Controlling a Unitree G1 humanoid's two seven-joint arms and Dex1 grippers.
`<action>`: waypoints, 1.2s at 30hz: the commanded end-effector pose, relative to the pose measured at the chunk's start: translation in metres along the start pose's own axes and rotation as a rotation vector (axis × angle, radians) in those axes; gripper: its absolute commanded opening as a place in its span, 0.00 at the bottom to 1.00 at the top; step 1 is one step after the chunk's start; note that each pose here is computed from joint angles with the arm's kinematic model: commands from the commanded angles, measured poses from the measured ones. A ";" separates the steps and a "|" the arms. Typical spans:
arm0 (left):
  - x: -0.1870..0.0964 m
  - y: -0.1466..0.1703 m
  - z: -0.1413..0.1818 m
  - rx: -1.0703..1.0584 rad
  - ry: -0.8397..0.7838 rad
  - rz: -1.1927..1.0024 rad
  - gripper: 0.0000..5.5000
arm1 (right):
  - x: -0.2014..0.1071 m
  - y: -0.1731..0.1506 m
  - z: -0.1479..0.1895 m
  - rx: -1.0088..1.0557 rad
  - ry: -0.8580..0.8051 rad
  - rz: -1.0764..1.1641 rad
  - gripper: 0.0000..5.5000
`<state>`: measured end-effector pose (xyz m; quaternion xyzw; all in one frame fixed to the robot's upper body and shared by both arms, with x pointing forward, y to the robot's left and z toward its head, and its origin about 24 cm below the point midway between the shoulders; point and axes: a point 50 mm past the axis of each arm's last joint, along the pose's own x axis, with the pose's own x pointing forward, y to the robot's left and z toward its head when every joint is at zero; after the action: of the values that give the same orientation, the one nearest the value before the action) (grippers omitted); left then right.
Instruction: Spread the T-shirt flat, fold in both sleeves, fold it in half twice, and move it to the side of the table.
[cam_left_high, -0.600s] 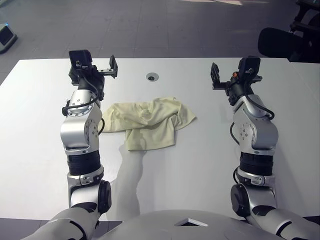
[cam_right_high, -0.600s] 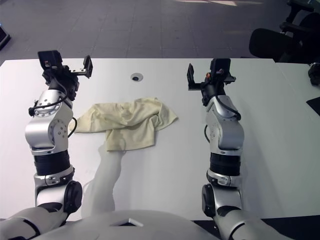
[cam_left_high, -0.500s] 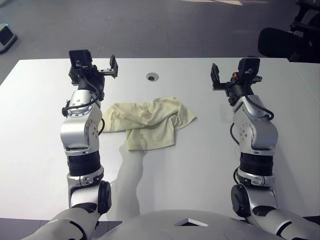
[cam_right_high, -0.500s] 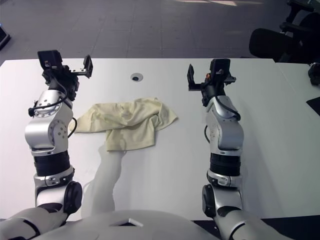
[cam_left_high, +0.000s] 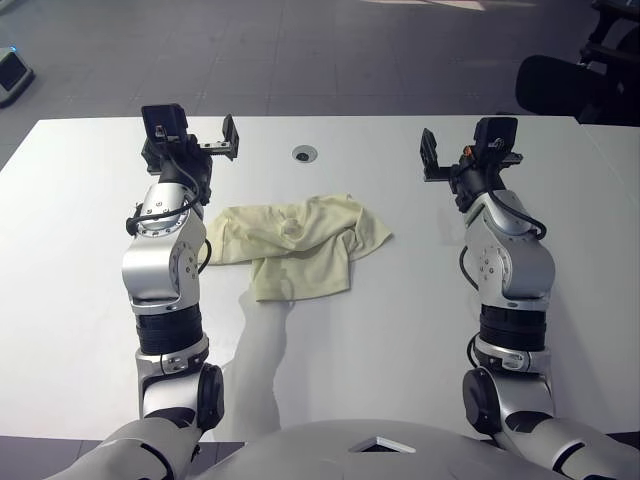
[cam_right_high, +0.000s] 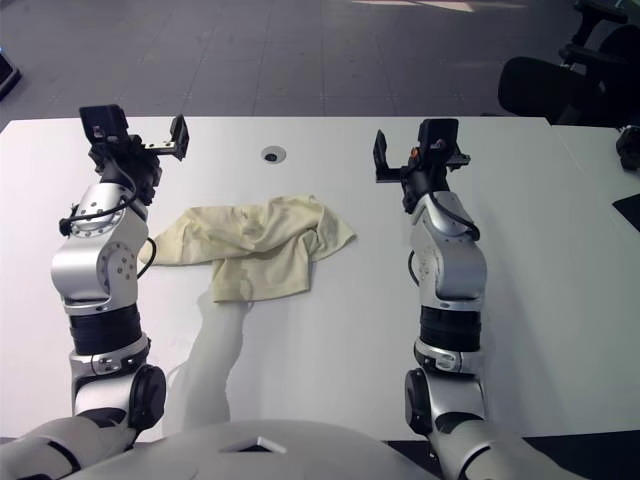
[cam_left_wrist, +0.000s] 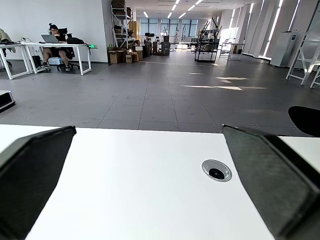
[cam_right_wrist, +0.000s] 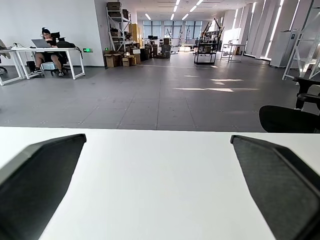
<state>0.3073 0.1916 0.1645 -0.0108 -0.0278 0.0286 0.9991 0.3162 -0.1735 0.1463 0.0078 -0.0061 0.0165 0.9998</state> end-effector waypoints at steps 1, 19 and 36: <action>-0.002 0.001 0.000 0.017 0.007 -0.004 0.98 | 0.000 0.000 0.002 -0.013 -0.002 0.000 0.98; -0.001 0.002 -0.003 0.029 0.012 -0.004 0.98 | 0.002 0.001 0.002 -0.018 -0.005 0.005 0.98; -0.002 0.001 -0.020 0.105 0.076 -0.017 0.98 | 0.003 0.002 0.002 -0.030 0.000 0.017 0.98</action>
<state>0.3063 0.1912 0.1540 0.0169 -0.0104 0.0264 0.9995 0.3176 -0.1713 0.1445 -0.0025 -0.0013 0.0243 0.9997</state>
